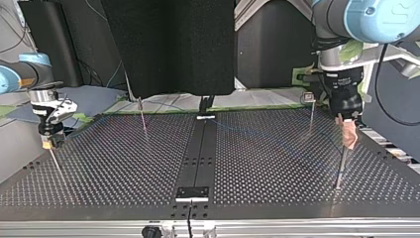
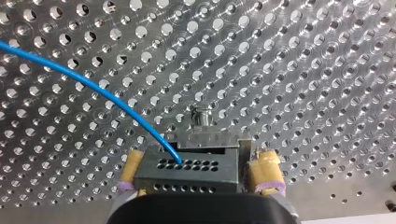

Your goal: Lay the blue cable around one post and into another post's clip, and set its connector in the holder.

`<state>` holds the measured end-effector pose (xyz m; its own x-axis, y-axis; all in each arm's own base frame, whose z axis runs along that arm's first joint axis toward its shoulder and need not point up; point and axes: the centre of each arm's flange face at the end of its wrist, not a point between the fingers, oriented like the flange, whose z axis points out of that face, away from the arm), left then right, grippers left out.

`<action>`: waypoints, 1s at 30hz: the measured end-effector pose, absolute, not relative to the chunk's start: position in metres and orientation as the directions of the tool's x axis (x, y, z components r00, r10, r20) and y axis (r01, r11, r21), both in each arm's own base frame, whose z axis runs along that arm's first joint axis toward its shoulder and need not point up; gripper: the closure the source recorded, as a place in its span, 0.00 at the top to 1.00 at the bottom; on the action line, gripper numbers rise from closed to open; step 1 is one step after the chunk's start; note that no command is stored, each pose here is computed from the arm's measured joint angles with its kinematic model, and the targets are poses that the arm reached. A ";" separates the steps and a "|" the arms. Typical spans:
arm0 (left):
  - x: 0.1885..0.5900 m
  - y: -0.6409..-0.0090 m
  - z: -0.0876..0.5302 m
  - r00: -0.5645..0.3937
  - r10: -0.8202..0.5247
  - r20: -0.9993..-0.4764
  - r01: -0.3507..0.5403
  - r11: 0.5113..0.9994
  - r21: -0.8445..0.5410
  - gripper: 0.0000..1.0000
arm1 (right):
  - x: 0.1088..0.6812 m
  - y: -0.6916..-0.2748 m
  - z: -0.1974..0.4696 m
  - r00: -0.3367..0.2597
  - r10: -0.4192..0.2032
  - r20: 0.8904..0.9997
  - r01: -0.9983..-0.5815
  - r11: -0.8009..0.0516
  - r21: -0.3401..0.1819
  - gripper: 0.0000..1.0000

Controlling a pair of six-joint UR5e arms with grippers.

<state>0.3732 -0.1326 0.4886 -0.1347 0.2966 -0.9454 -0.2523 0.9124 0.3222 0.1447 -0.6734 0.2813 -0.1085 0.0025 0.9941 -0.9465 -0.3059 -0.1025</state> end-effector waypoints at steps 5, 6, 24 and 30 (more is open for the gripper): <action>0.372 -0.131 0.483 -0.135 0.267 -0.954 -0.272 0.916 0.295 1.00 | 0.145 -0.673 0.281 -0.109 0.002 0.994 -0.947 -0.306 -0.103 1.00; 0.373 -0.131 0.481 -0.134 0.260 -0.956 -0.275 0.917 0.288 1.00 | 0.145 -0.673 0.281 -0.108 0.002 0.994 -0.947 -0.306 -0.103 1.00; 0.382 -0.130 0.468 -0.066 0.172 -0.983 -0.292 0.939 0.184 1.00 | 0.145 -0.673 0.281 -0.109 0.002 0.994 -0.947 -0.306 -0.103 1.00; 0.382 -0.130 0.468 -0.065 0.171 -0.983 -0.291 0.939 0.183 1.00 | 0.145 -0.673 0.281 -0.108 0.002 0.994 -0.947 -0.306 -0.103 1.00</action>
<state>0.3825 -0.1299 0.4679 -0.0654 0.1714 -0.9830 -0.2906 0.9392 0.1831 0.1447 -0.6734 0.2813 -0.1085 0.0025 0.9941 -0.9465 -0.3060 -0.1025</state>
